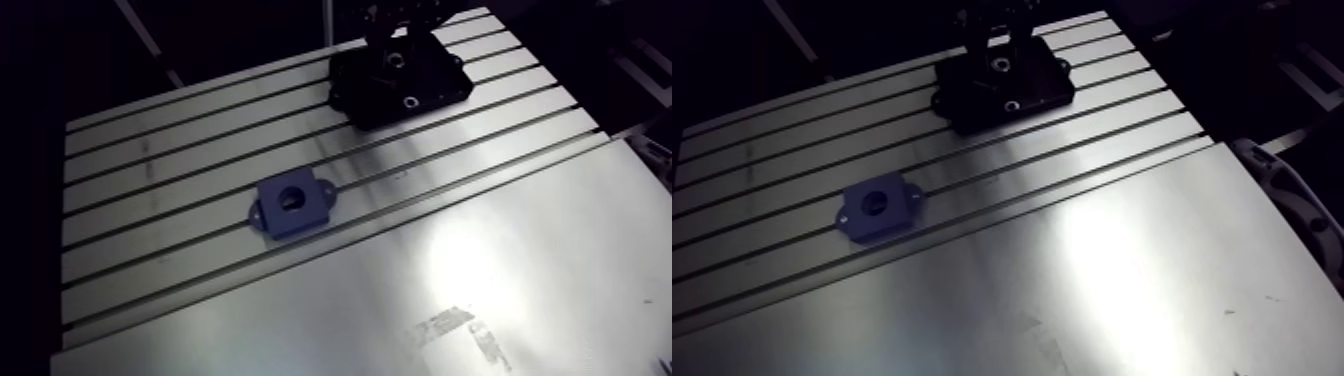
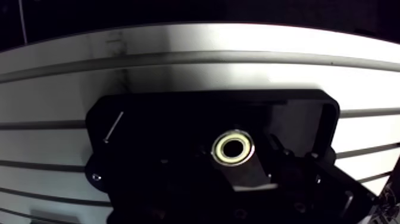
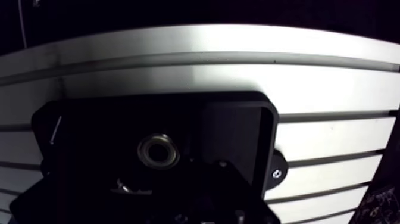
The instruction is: Pick up the bearing and press it into the housing until flush.
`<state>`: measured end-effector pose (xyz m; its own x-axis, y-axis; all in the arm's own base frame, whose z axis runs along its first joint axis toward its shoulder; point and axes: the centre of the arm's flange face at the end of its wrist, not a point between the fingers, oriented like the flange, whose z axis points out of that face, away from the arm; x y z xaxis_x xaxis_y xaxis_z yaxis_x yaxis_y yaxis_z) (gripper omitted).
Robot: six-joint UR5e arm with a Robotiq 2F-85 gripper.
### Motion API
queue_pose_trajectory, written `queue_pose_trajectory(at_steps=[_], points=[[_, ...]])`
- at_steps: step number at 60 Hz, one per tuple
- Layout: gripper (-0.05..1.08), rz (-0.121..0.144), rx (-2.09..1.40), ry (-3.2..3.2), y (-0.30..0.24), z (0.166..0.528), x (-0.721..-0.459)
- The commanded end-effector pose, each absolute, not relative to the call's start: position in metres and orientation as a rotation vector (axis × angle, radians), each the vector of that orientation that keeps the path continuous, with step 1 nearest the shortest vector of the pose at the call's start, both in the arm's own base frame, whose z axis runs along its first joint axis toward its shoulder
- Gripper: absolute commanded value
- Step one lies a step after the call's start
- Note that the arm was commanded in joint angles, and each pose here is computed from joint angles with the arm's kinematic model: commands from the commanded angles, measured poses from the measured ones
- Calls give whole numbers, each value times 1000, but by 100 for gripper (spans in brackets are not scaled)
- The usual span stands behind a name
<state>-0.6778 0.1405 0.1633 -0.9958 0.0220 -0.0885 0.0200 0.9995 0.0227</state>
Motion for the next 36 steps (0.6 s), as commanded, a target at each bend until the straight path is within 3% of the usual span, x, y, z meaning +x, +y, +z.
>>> queue_pose_trajectory(at_steps=[1,36], points=[[49,38,34,3057,142,166,-680],[52,30,33,3052,143,160,-680]])
